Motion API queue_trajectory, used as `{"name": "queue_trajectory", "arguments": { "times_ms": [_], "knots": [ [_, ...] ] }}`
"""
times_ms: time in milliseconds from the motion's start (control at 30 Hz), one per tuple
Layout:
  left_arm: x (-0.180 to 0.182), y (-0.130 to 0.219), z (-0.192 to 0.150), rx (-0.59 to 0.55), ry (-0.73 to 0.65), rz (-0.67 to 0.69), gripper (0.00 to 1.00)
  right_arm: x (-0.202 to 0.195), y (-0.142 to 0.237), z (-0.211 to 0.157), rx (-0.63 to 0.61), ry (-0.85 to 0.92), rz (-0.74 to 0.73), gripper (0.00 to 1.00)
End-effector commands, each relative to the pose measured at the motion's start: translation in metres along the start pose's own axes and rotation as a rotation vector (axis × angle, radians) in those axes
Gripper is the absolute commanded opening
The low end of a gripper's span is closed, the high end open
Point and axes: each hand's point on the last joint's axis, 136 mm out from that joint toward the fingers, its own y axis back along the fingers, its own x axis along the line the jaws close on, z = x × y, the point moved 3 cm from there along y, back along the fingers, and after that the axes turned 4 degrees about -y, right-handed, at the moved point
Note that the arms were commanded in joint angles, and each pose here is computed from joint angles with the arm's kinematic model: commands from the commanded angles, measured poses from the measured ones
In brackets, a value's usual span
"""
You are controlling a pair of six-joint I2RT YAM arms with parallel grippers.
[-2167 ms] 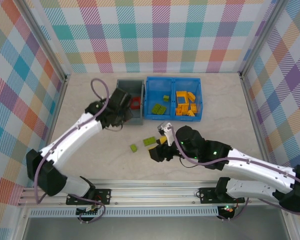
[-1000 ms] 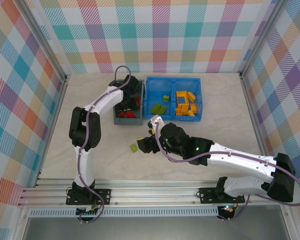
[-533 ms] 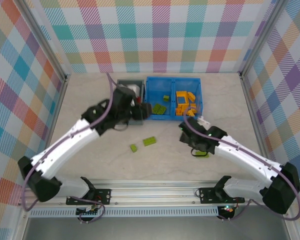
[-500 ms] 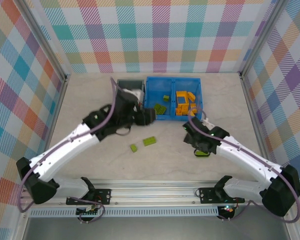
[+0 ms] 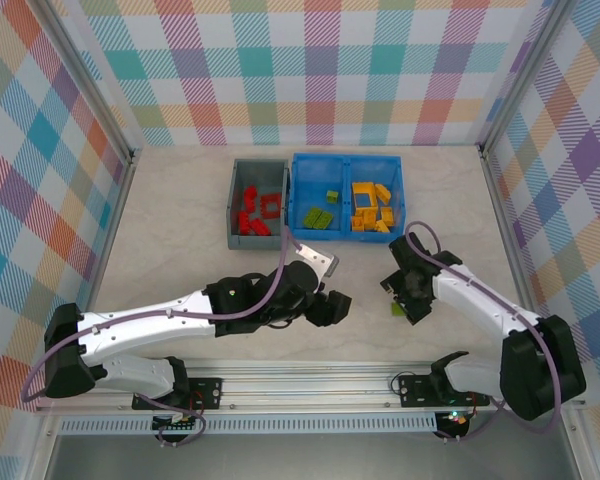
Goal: Sort the legos into containers by color
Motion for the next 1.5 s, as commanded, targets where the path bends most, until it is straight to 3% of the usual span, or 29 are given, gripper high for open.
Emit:
{"name": "queue_trajectory", "arguments": {
  "times_ms": [0,533,1000,1133,1267,1467],
  "knots": [
    [-0.002,0.002,0.004,-0.043,-0.012,0.006,0.69,-0.004,-0.008,-0.001,0.032,-0.108,-0.016,0.72],
    [-0.011,0.006,0.009,-0.055,-0.016,-0.021,0.69,-0.012,-0.041,0.011,0.066,-0.201,-0.050,0.62],
    [-0.007,0.013,0.015,-0.085,-0.015,0.012,0.69,-0.020,-0.042,0.007,0.057,-0.193,-0.028,0.37],
    [0.012,0.028,0.023,-0.124,0.017,0.124,0.69,-0.011,-0.021,-0.005,0.022,-0.084,0.008,0.35],
    [0.042,0.064,0.038,-0.212,0.083,0.305,0.69,0.013,0.019,-0.035,-0.085,0.149,0.093,0.32],
    [0.074,0.117,0.060,-0.319,0.142,0.538,0.69,0.103,0.065,-0.079,-0.186,0.548,0.271,0.35]
  ]
}}
